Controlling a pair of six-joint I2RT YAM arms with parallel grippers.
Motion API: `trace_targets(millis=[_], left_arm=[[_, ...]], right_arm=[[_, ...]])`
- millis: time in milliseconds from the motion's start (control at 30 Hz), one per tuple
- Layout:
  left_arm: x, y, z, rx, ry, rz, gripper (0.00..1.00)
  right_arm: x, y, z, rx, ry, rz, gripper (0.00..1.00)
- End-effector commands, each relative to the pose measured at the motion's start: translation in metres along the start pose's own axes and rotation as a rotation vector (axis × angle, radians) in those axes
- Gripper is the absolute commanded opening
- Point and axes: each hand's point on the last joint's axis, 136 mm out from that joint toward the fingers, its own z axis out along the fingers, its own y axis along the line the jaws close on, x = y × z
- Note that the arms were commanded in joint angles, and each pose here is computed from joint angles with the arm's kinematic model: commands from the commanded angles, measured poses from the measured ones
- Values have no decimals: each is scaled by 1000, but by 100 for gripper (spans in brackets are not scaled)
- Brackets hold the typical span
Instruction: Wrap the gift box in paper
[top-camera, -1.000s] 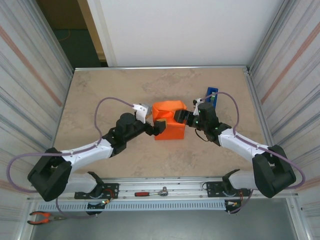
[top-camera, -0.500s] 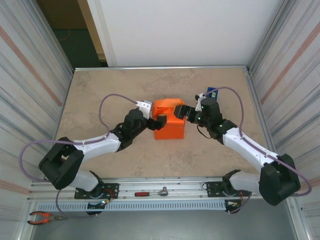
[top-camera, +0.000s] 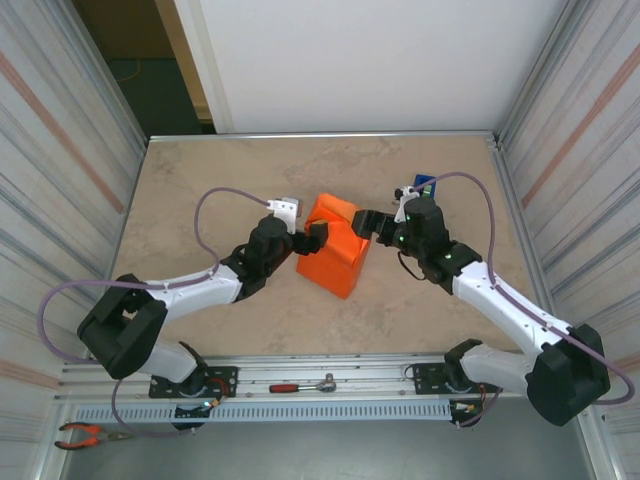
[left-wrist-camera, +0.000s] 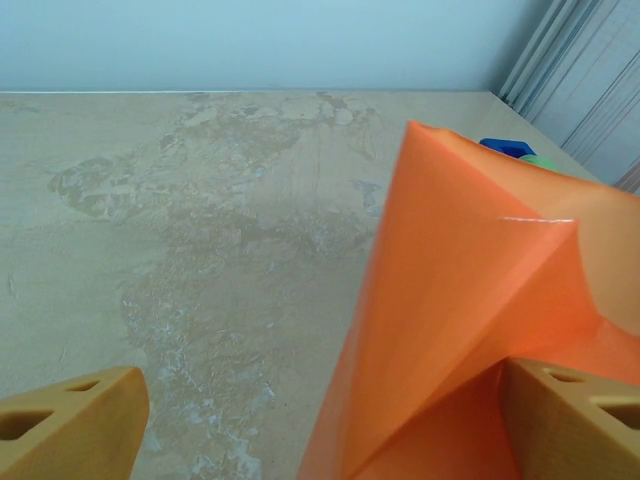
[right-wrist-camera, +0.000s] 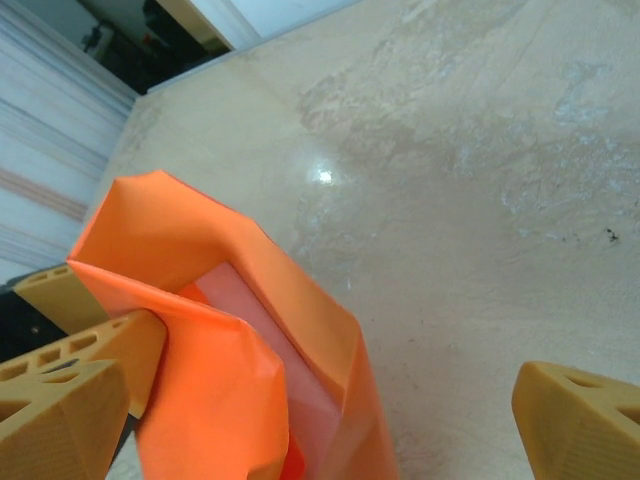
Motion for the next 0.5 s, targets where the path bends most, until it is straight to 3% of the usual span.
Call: trace_targets(millis=[0, 467], left_arm=[[10, 7, -3, -43, 33, 11, 89], [22, 8, -12, -47, 45, 11, 89]], right_arm=[[11, -5, 6, 28, 12, -36, 96], [39, 13, 19, 26, 57, -35, 96]])
